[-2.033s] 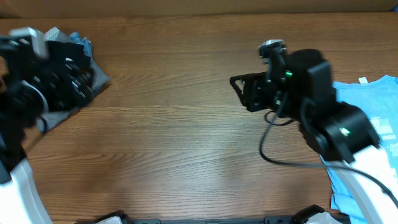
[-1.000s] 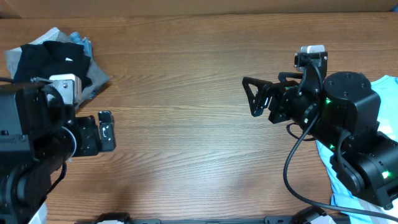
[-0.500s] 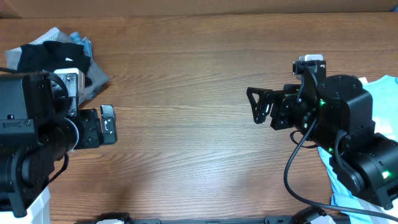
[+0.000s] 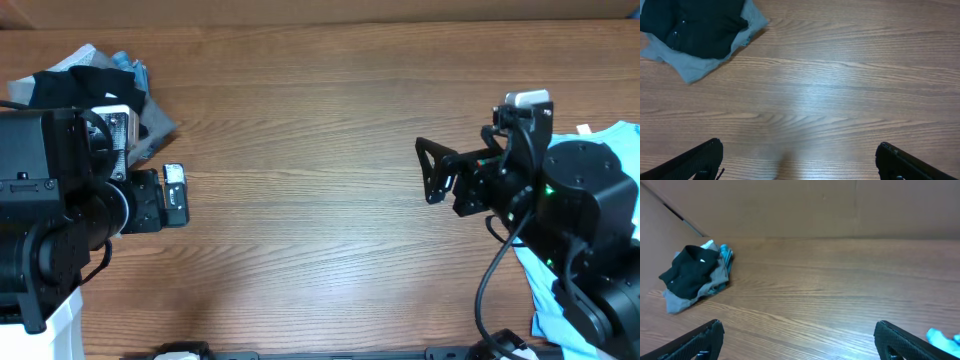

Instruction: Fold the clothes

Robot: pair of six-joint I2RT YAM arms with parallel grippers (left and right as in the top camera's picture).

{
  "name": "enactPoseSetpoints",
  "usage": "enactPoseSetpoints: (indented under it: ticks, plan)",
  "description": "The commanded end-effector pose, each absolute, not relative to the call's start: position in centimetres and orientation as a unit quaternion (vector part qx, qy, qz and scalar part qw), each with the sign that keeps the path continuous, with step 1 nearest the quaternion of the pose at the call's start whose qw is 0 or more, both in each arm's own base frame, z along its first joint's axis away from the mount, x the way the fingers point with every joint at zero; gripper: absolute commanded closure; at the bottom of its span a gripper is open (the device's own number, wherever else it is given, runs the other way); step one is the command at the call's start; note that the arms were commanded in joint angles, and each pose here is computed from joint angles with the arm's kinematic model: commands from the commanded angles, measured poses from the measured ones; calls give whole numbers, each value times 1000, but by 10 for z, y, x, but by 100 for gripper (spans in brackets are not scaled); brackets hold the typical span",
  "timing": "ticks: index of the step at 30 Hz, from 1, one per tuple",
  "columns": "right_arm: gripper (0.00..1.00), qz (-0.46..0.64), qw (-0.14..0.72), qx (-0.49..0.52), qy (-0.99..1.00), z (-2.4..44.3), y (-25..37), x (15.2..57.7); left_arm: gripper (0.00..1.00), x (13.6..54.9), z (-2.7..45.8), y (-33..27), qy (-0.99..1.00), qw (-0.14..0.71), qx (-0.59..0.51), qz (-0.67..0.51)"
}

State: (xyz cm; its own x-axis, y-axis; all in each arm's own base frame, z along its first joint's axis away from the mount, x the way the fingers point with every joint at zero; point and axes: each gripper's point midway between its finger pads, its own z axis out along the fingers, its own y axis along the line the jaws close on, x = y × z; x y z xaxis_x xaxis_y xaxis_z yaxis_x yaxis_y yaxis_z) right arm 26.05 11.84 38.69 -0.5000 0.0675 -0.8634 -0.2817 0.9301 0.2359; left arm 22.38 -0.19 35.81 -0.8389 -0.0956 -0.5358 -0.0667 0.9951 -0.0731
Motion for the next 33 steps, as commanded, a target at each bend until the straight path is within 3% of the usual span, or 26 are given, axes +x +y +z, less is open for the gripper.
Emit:
enactPoseSetpoints:
  ticks: [1, 8, 25, 33]
  plan:
    - [0, 156, 517, -64, 839, 399, 110, 260, 0, 225, 357, -2, 959, 280, -49, -24]
    - [0, 121, 576, -53, 806, 393, 96, 268, 0, 225, 357, -2, 959, 280, -49, -24]
    - [0, 134, 618, -42, 773, 265, 86, 251, 0, 225, 357, -2, 959, 279, -49, -24]
    - [0, 148, 648, -36, 746, 238, 76, 228, 0, 225, 357, -2, 959, 279, -49, -24]
